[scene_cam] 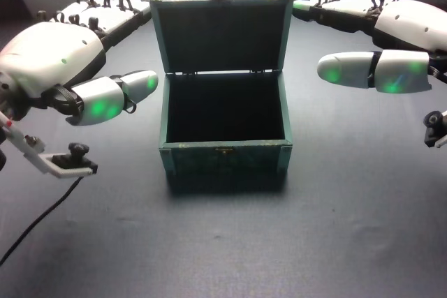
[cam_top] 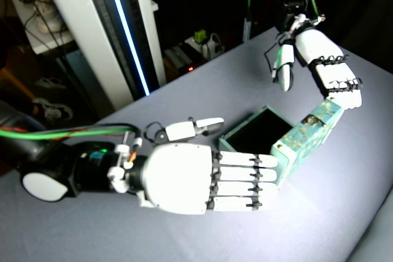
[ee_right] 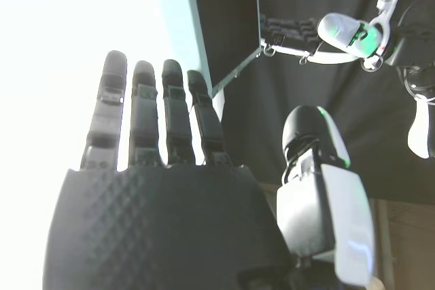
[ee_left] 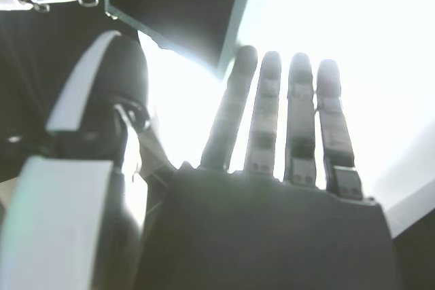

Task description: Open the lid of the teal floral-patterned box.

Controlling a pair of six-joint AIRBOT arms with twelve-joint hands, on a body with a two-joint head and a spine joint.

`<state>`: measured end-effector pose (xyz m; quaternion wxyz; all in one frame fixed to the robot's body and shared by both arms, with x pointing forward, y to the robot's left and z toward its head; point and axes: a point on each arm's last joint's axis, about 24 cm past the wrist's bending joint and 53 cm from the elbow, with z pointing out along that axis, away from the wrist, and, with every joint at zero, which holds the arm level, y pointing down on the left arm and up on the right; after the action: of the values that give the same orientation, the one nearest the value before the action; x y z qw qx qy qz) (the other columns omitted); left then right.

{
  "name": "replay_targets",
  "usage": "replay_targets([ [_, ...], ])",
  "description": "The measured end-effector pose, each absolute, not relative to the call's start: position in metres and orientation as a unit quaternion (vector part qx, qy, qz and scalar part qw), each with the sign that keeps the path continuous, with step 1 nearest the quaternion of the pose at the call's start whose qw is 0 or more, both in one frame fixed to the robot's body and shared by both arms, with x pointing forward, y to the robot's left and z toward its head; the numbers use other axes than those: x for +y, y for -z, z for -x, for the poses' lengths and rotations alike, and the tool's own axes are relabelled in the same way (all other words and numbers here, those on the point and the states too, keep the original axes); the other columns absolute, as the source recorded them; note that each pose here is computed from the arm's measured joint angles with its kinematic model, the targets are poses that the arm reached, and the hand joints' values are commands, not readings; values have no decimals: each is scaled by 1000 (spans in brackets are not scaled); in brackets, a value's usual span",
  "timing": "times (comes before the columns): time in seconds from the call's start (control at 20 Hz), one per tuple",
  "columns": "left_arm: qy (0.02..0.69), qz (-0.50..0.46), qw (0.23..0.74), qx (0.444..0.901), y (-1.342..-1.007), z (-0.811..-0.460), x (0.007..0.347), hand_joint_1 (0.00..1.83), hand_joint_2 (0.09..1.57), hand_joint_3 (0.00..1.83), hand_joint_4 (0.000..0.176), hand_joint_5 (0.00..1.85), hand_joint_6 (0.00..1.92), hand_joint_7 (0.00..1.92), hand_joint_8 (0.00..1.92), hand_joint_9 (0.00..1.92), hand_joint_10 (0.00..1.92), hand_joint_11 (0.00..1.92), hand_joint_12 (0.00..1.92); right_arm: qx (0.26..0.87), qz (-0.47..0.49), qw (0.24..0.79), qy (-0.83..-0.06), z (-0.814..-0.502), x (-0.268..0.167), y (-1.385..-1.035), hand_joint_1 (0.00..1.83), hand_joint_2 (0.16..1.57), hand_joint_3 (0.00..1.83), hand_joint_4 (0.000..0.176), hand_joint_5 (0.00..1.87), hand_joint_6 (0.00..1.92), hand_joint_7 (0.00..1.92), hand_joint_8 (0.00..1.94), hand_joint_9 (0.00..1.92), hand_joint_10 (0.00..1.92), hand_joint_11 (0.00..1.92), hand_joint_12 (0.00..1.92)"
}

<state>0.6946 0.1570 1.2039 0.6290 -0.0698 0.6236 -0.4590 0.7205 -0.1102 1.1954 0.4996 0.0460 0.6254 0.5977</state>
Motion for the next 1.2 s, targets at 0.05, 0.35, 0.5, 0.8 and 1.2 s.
replay_targets([
  [0.05,459,72,628,624,-1204,-695,157,30,1366,0,0,116,1,121,2,109,3,0,297,626,-47,500,-597,-722,-109,-1196,0,1260,8,0,200,4,198,2,138,5,0,215],
  [0.35,453,73,633,624,-1204,-698,159,124,1342,0,0,105,1,99,0,93,0,0,291,629,-44,503,-591,-725,-111,-1196,0,1269,7,0,174,1,163,1,100,1,0,114],
  [0.5,445,68,640,622,-1207,-698,163,10,1315,0,0,106,0,103,1,88,0,0,237,630,-45,506,-587,-729,-112,-1195,0,1237,0,0,174,0,162,0,99,0,0,101],
  [0.8,430,86,656,614,-1212,-702,185,41,1346,0,0,102,0,112,0,77,0,0,210,635,-61,514,-573,-738,-121,-1191,0,1242,0,0,201,1,186,0,111,4,65,33],
  [1.2,418,109,695,575,-1234,-668,233,62,1376,9,0,108,8,102,7,61,14,42,20,612,-90,528,-582,-729,-148,-1208,0,1264,9,0,229,10,185,5,109,5,91,51],
])
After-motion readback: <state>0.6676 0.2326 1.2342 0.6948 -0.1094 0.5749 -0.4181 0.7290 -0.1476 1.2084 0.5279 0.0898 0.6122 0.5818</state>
